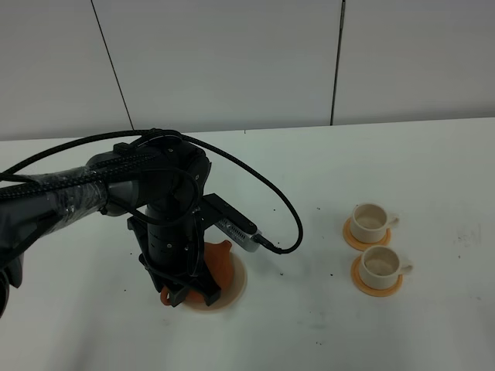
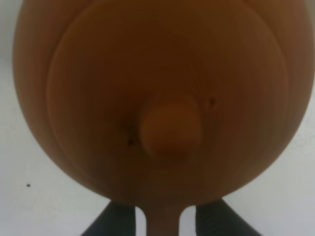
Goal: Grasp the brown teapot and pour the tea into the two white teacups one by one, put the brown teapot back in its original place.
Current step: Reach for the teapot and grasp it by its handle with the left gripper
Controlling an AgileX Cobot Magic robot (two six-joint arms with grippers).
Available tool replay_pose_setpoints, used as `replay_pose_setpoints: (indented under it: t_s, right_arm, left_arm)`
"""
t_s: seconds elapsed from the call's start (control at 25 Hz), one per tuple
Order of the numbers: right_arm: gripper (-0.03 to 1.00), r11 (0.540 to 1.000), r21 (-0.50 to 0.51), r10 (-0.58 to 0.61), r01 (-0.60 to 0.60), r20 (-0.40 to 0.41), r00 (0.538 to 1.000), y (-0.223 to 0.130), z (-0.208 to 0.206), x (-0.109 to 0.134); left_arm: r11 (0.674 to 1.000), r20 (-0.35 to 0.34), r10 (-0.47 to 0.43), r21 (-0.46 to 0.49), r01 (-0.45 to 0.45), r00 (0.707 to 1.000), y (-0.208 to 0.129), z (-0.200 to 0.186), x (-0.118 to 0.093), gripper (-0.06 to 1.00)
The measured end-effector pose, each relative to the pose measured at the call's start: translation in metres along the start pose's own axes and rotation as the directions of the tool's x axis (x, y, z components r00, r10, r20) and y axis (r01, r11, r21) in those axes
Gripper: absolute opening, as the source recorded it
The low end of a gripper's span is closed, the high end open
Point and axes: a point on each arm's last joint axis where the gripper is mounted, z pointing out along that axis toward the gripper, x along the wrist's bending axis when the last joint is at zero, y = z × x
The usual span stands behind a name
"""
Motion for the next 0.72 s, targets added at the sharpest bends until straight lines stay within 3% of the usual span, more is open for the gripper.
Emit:
replay_pose_setpoints:
  t_s: [0.36, 0.72]
  right_arm:
    - [0.30, 1.000, 0.000, 0.000, 0.000, 0.000, 1.000, 0.0000, 0.0000, 0.0000]
    - [0.30, 1.000, 0.000, -0.001, 0.001, 0.000, 1.000, 0.0000, 0.0000, 0.0000]
  left_arm:
    - [1.000, 0.001, -0.018, -0.015, 0.018, 1.000, 0.0014, 0.0000, 0.0000, 0.35]
    - [1.000, 0.001, -0.020, -0.022, 0.020, 1.000, 0.0020, 0.0000, 0.0000, 0.23]
